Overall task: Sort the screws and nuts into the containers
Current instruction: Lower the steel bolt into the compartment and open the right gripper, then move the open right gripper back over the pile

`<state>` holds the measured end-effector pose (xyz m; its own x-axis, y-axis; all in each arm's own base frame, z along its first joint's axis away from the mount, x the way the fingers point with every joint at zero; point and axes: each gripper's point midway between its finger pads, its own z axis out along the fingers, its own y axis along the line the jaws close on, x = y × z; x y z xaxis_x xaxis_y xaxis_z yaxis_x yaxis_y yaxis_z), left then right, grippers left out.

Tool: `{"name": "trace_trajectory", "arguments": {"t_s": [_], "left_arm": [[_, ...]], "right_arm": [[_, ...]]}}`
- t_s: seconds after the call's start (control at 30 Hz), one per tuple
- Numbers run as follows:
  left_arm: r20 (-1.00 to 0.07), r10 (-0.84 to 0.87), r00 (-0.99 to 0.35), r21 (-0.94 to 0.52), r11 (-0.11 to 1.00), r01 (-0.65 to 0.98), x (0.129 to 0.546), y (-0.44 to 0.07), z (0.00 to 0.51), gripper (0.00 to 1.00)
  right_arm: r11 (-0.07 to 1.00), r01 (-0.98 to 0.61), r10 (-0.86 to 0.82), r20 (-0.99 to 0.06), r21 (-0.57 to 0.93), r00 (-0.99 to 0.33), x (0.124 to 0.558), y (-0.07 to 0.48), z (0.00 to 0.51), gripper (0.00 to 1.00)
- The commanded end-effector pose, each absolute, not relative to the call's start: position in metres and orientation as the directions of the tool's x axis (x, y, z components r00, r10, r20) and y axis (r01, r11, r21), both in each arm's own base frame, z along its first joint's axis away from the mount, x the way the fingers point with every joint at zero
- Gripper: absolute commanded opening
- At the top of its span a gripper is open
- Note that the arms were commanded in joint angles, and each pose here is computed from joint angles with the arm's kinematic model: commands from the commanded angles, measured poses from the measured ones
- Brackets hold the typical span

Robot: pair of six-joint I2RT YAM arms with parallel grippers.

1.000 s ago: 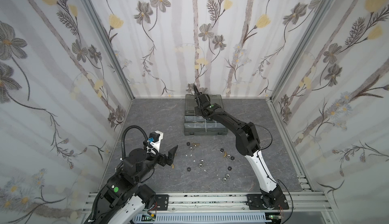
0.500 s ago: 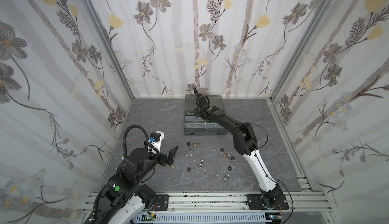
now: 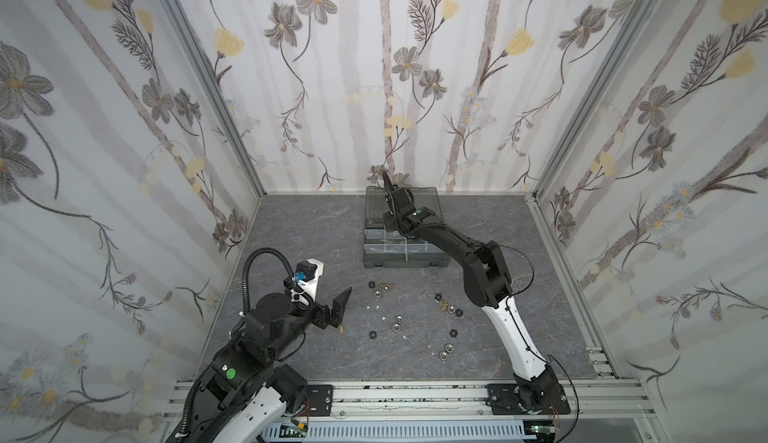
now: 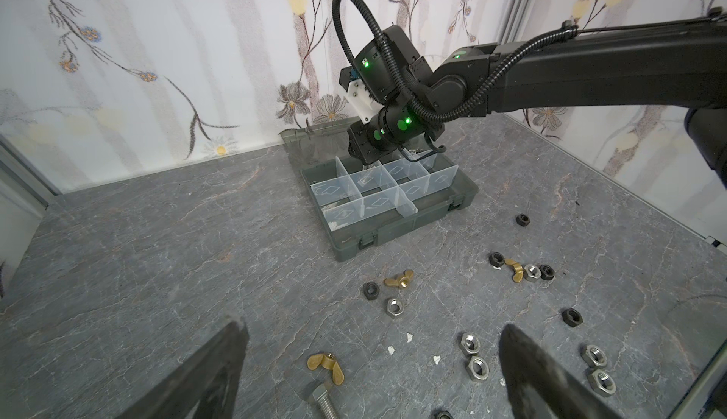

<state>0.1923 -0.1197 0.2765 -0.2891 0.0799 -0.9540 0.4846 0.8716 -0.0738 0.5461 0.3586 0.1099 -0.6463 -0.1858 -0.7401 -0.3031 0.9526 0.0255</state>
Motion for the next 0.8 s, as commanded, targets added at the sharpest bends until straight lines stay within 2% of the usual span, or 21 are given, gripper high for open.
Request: {"name": "trace_trajectory", "arguments": {"t_s": [0.0,0.2,0.33,0.43,0.53,0.77], "left_arm": [[-0.966,0.050,-0.252,-0.080,0.872,0.483,0.193,-0.119,0.287,1.00],[-0.970,0.045,-0.241,-0.078,0.874,0.479,0.192,-0.117,0.290,1.00],[-0.975,0.032,-0.221,-0.077,0.879,0.470,0.190,-0.113,0.296,1.00],[-0.979,0.021,-0.203,-0.079,0.878,0.473,0.186,-0.111,0.298,1.00],[-0.981,0.013,-0.193,-0.082,0.874,0.480,0.184,-0.110,0.299,1.00],[-0.983,0.010,-0.182,-0.082,0.867,0.491,0.180,-0.110,0.301,1.00]], "right_arm": [[0.939,-0.333,-0.163,-0.735,0.090,-0.659,0.530,0.368,0.130,0.32],[0.925,-0.359,-0.177,-0.695,0.124,-0.697,0.470,0.395,0.134,0.39],[0.886,-0.426,-0.243,-0.602,0.180,-0.761,0.392,0.438,0.111,0.44],[0.870,-0.406,-0.215,-0.528,0.279,-0.821,0.342,0.459,0.092,0.44],[0.871,-0.370,-0.180,-0.492,0.322,-0.852,0.311,0.473,0.088,0.47],[0.835,-0.335,-0.169,-0.375,0.437,-0.911,0.248,0.512,0.080,0.47]]}}
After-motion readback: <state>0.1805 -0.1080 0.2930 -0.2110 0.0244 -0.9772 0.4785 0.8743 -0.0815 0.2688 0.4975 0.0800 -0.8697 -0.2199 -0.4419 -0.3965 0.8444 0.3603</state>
